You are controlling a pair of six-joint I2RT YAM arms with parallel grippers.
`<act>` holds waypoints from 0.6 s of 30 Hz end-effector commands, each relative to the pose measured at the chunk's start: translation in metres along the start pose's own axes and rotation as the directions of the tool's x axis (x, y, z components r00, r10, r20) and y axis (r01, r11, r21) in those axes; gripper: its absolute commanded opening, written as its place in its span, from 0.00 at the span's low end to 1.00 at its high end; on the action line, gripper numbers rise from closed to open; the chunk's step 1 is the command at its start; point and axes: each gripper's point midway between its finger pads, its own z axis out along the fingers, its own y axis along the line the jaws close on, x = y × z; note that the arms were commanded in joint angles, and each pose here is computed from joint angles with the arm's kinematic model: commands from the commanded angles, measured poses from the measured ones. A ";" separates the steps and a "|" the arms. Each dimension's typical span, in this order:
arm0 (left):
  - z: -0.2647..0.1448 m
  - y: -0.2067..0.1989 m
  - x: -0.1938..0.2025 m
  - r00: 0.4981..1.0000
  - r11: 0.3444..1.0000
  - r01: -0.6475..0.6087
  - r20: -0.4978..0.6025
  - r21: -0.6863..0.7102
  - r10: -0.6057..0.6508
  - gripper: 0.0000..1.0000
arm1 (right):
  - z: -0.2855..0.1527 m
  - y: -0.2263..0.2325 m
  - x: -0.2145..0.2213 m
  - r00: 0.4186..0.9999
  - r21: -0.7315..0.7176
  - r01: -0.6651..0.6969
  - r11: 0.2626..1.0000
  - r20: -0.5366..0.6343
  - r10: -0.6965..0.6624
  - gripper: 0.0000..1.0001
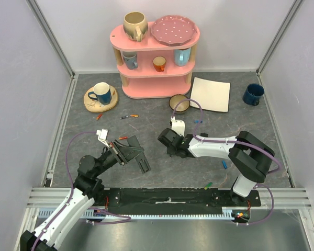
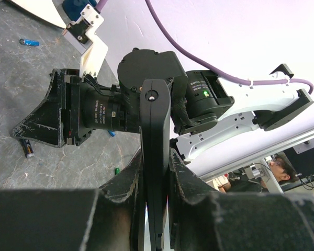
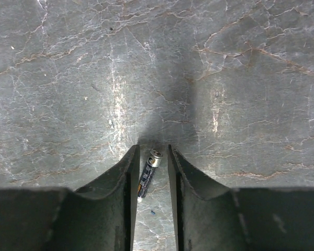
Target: Load the batteries into the remote control
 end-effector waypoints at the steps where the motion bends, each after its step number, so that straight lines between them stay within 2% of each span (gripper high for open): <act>1: -0.015 0.063 0.035 0.998 0.994 0.030 -0.050 -0.108 -0.035 0.02 | 0.005 -0.004 0.018 0.999 0.026 -0.011 1.000 -0.046 0.012 0.33; 13: -0.016 0.065 0.036 0.998 0.993 0.038 -0.047 -0.114 -0.043 0.02 | 0.002 0.000 0.012 0.998 0.011 0.052 0.999 -0.031 -0.051 0.14; 18: -0.016 0.066 0.036 0.998 0.993 0.040 -0.047 -0.116 -0.045 0.02 | 0.003 0.001 0.012 0.995 0.008 0.092 0.996 -0.041 -0.092 0.13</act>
